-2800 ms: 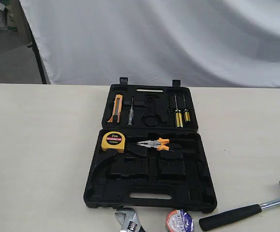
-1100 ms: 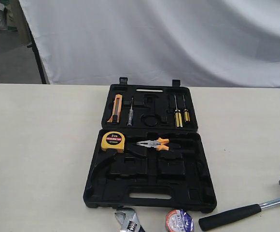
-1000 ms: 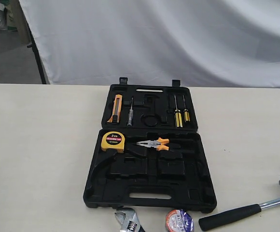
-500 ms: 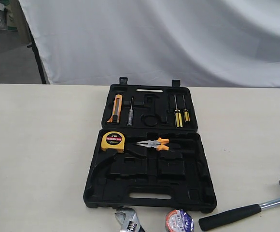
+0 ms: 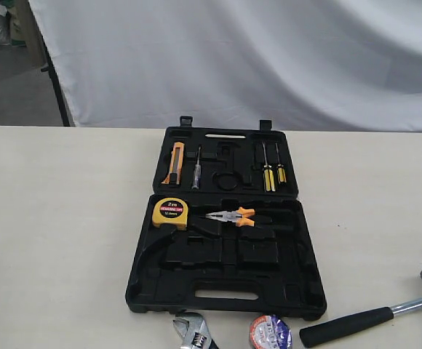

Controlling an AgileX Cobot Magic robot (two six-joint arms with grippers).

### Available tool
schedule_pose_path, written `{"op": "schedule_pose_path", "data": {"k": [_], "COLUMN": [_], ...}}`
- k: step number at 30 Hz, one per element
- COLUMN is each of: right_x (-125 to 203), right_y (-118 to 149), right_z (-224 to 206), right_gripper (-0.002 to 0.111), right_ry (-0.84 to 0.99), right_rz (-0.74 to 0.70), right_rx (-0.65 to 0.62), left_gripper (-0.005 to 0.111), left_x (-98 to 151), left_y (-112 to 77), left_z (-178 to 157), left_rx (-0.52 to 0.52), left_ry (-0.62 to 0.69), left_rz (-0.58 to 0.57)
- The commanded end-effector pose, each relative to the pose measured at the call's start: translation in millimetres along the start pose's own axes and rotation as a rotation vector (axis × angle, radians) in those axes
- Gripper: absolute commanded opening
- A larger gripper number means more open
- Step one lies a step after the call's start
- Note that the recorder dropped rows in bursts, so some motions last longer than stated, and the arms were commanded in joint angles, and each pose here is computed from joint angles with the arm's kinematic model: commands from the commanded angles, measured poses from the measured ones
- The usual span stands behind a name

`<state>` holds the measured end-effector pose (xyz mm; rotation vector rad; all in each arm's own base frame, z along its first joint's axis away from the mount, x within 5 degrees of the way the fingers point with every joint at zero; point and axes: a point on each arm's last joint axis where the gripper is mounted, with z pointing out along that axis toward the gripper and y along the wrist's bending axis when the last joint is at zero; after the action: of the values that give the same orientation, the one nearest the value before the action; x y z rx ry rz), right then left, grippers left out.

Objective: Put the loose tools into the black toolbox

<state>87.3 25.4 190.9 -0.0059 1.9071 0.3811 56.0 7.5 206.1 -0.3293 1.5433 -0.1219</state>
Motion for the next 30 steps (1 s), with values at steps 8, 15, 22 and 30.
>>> {"op": "schedule_pose_path", "data": {"k": [8, 15, 22, 30], "right_x": [13, 30, 34, 45], "right_y": [50, 107, 132, 136], "right_z": [60, 76, 95, 110], "right_gripper": [0.013, 0.075, 0.076, 0.076], "right_ry": [0.414, 0.652, 0.776, 0.831], "right_rz": [-0.129, -0.359, -0.488, -0.561], "right_rx": [-0.178, -0.348, -0.363, -0.342], "left_gripper": [0.001, 0.001, 0.001, 0.001], "left_x": [-2, -2, -2, -2], "left_y": [0.9, 0.9, 0.9, 0.9], "left_z": [0, 0, 0, 0], "left_rx": [-0.021, -0.021, -0.021, -0.021], "left_ry": [-0.020, -0.020, -0.020, -0.020], "left_rz": [0.000, 0.000, 0.000, 0.000]}}
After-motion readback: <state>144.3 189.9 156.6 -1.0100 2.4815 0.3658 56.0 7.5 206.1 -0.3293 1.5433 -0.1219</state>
